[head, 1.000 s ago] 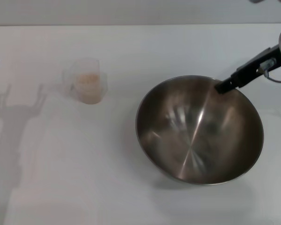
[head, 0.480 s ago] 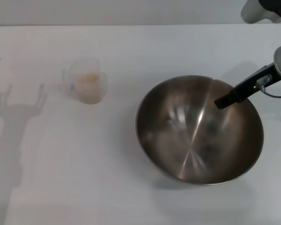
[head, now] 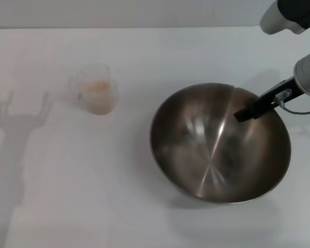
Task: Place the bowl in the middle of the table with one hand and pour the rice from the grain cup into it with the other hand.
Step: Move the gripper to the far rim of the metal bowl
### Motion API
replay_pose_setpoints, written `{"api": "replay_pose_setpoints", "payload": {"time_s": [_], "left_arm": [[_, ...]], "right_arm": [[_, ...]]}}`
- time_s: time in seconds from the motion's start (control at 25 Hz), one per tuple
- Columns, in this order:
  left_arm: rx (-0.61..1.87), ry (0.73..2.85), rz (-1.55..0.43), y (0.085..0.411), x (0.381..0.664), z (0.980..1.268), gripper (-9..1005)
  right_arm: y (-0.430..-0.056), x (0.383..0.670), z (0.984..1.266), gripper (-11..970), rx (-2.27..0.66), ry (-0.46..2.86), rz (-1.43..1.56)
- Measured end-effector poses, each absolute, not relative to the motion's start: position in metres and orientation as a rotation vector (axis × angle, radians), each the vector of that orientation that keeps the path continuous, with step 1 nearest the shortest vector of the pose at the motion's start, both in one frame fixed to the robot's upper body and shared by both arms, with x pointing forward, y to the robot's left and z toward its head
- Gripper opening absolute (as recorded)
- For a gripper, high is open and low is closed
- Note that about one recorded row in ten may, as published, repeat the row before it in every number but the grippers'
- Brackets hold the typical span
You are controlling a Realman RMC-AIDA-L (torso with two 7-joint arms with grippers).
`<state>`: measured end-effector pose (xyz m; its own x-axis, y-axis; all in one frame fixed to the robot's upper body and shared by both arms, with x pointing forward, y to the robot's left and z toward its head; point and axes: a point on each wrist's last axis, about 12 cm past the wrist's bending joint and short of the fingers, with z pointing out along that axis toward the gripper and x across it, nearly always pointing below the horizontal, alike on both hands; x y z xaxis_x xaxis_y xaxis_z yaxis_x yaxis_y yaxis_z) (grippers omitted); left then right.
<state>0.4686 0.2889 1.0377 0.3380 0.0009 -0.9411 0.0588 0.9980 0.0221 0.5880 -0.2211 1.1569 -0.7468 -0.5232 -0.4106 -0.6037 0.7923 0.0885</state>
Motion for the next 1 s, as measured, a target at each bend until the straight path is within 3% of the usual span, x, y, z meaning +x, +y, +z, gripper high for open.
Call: {"api": "replay_pose_setpoints", "payload": {"time_s": [0.16,0.24,0.44,1.0], "left_arm": [[0.055,1.226,-0.037,0.289,0.469,1.038,830],[0.055,1.226,-0.037,0.289,0.469,1.038,830],[0.055,1.225,-0.038,0.289,0.469,1.038,829],[0.055,1.217,-0.041,0.288,0.469,1.039,829]], "right_arm": [[-0.221,0.588,1.157,436,-0.858,2.606,0.325],[-0.222,0.587,1.157,224,-0.867,2.603,0.326],[-0.224,0.588,1.157,28,-0.859,2.595,0.326],[-0.225,0.601,1.173,28,-0.764,2.464,0.418]]}}
